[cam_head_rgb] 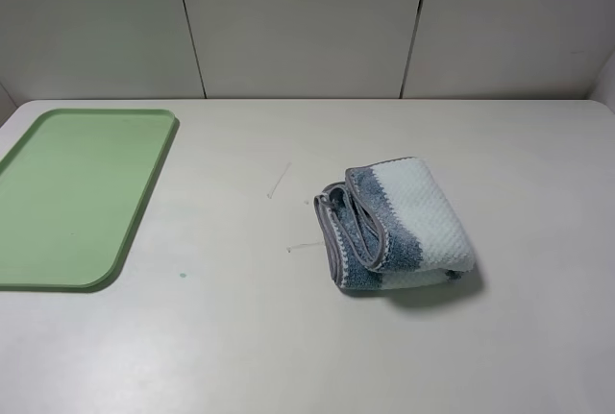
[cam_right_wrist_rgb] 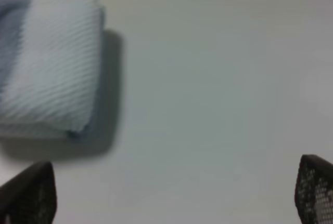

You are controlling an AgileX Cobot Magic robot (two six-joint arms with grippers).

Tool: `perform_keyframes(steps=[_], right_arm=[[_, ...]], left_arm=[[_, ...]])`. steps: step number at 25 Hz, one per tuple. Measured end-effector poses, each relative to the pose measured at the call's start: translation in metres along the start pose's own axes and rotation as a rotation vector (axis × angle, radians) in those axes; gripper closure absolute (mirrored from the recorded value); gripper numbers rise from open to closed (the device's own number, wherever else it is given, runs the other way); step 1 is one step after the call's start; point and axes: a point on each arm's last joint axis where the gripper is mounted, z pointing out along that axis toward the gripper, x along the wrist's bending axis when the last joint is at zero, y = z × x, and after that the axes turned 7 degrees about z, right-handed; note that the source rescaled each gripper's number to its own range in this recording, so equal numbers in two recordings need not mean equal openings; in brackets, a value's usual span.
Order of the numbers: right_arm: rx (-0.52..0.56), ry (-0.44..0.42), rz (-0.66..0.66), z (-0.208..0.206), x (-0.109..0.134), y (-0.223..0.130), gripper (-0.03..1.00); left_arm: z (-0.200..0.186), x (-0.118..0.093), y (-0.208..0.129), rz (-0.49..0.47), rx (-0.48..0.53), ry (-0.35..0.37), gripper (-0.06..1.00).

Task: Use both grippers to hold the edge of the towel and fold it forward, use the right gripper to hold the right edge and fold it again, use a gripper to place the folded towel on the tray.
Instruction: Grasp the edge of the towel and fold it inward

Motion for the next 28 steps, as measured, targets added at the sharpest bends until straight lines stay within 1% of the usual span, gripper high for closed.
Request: perform_keyframes(steps=[2,5,7,12,17,28], right_arm=[[-0.047,-0.035,0.022,-0.004,0.000,-0.010,-0.03],[-0.127,-0.066,0.062,-0.013,0.001,-0.020,-0.03],[-0.158,-0.082,0.080,-0.017,0.002,-0.023,-0.03],[-0.160,-0.113,0.096,-0.017,0.002,-0.023,-0.03],[-0.161,-0.098,0.104,-0.017,0.004,-0.023,-0.03],[-0.161,-0.098,0.102,-0.017,0.004,-0.023,-0.03]], left_arm=[[0.000,0.000,0.000,0.000,0.000,0.000,-0.01],[0.000,0.000,0.000,0.000,0.000,0.000,-0.01],[0.000,0.000,0.000,0.000,0.000,0.000,-0.01],[0.000,0.000,0.000,0.000,0.000,0.000,-0.01],[0.000,0.000,0.000,0.000,0.000,0.000,-0.01],[0.000,0.000,0.000,0.000,0.000,0.000,-0.01]])
